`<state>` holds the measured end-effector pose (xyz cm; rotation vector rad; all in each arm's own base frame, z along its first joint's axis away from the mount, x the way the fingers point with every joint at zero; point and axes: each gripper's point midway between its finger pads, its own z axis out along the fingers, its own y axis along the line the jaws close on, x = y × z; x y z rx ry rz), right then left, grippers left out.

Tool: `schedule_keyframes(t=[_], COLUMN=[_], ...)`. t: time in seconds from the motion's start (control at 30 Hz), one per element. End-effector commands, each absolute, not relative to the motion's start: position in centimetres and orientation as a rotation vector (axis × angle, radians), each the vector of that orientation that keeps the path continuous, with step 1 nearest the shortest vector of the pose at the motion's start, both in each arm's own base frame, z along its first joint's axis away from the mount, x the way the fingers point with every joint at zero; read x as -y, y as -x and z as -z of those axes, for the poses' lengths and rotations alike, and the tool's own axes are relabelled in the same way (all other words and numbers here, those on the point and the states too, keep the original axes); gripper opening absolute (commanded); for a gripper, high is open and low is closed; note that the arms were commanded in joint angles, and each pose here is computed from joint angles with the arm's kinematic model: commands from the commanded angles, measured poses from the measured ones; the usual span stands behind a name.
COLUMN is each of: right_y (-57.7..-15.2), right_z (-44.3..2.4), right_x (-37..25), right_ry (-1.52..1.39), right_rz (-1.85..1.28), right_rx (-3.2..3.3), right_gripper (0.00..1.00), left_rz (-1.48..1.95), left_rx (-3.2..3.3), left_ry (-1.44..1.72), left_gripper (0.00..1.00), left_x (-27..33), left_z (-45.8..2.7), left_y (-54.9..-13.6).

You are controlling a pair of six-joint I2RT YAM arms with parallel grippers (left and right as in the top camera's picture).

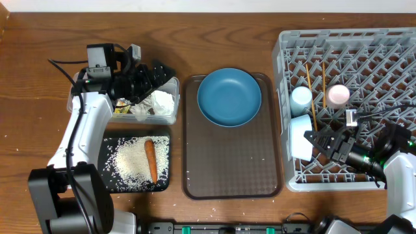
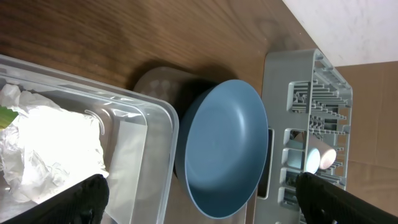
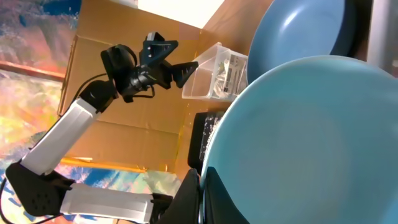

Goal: Sort waste into correct bins and load items into the dishwasher rack
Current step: 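Lower the bowl into the rack's front and release it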

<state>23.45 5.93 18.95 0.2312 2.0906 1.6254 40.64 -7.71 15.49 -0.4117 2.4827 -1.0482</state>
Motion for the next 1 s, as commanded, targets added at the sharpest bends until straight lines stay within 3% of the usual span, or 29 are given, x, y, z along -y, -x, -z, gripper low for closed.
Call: schedule_keyframes(t=[0.0, 0.5, 0.97], right_y=[-22.5, -22.2, -24.4], right_z=[-15.6, -13.0, -11.3], right_x=[-4.8, 0.2, 6.3], right_ry=[-0.253, -0.441, -0.853], right_rz=[-1.464, -1.228, -0.966], right_rx=[-2.288, -2.369, -2.39], right_gripper=[0.01, 0.01, 0.02], left_rz=[1.065, 1.065, 1.065], left_rx=[-2.473, -2.473, -2.473], left_ry=[0.417, 0.417, 0.417], left_gripper=[0.98, 0.98, 0.98], left_x=[7.7, 7.7, 7.7], left_z=[-15.9, -15.9, -15.9], left_y=[-40.7, -40.7, -40.7])
